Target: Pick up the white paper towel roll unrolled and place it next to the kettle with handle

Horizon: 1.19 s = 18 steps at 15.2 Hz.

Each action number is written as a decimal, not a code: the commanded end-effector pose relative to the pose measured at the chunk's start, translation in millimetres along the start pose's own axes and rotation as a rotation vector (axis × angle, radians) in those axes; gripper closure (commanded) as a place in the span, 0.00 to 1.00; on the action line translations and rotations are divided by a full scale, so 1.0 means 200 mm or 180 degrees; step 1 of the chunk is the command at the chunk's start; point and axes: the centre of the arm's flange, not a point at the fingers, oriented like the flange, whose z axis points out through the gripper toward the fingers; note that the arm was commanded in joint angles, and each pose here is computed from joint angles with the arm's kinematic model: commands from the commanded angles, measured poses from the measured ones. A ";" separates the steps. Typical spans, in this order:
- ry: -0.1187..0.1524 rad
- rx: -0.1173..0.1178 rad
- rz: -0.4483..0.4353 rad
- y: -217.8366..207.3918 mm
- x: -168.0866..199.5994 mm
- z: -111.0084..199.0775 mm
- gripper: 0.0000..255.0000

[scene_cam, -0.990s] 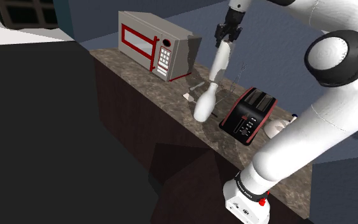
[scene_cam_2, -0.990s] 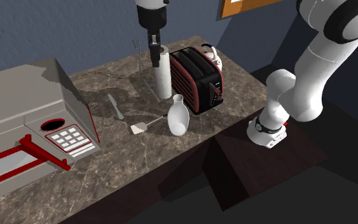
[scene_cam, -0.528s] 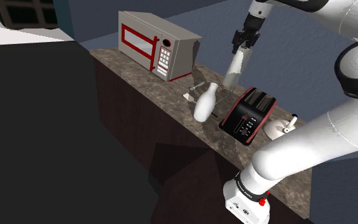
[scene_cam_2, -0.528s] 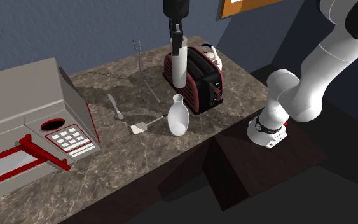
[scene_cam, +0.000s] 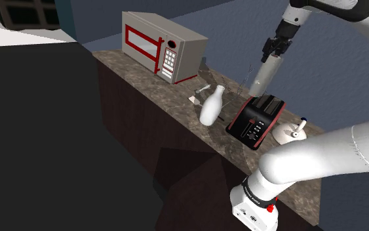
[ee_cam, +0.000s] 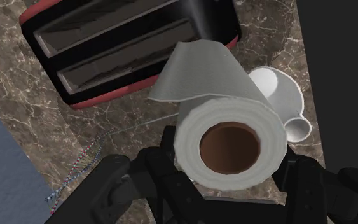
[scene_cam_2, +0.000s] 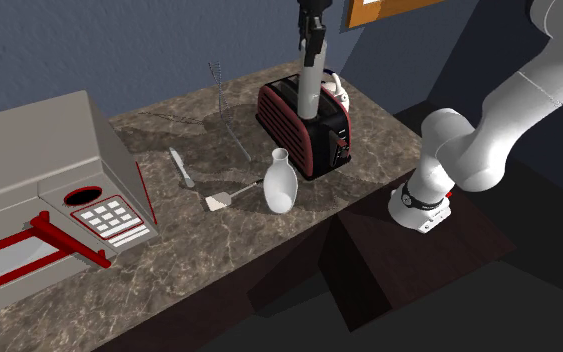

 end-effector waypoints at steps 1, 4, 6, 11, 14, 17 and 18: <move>-0.0002 0.0001 -0.0004 0.09 -0.12 0.00 1.00; -0.0002 0.0001 -0.0004 0.20 -0.28 -0.01 1.00; -0.0002 0.0001 -0.0004 0.28 -0.39 -0.01 1.00; -0.0002 0.0001 -0.0004 0.48 -0.65 -0.03 1.00; -0.0002 0.0001 -0.0004 0.60 -0.81 -0.04 1.00; -0.0002 0.0001 -0.0004 0.71 -0.97 -0.05 1.00; -0.0002 0.0001 -0.0004 0.75 -1.02 -0.06 1.00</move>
